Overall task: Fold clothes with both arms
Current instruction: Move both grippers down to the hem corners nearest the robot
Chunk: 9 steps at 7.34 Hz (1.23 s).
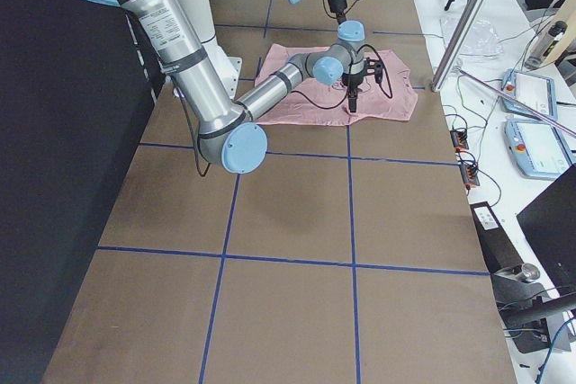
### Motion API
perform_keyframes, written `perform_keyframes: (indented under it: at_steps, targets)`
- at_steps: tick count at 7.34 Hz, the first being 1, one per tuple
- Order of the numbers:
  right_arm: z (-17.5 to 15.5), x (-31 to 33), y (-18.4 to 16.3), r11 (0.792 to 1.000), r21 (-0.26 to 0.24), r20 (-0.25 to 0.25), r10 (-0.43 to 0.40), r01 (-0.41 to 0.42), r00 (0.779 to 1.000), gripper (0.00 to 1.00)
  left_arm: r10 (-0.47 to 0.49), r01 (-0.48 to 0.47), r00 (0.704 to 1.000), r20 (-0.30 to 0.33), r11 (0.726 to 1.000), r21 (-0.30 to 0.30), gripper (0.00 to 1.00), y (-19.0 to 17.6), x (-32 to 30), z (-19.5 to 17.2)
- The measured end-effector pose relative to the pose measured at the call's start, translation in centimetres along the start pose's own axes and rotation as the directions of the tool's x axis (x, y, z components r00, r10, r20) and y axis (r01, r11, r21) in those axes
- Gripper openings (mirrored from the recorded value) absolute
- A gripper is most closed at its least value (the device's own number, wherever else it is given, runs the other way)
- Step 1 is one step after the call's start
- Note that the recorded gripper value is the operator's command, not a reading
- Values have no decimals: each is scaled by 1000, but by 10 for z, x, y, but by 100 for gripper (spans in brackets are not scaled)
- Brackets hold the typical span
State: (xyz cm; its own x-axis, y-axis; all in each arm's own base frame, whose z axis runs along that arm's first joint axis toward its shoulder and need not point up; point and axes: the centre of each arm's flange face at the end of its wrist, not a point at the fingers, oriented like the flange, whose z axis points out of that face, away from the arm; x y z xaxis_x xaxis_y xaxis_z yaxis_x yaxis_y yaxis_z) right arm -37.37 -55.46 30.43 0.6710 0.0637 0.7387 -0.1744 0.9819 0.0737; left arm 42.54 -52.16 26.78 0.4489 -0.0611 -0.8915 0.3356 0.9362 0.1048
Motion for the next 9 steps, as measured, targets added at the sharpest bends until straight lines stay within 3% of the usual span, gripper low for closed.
perform_keyframes:
  at_steps: [2, 4, 6, 9]
  targets:
    - [-12, 26, 61, 998, -55, -28, -6, 4, 1000, 100, 3, -2, 999, 48, 999, -34, 100, 30, -17, -44]
    - [1, 31, 124, 996, -88, -49, 5, -9, 999, 100, 16, -13, 999, 45, 998, -59, 100, 61, -29, -72]
    - [24, 17, 191, 996, -64, -19, 66, -67, 998, 100, 16, -14, 999, 33, 999, -49, 100, 68, -29, -87]
    - [55, -12, 276, 995, -43, -19, 93, -94, 995, 100, 17, -17, 999, 35, 1000, -11, 100, 65, -27, -90]
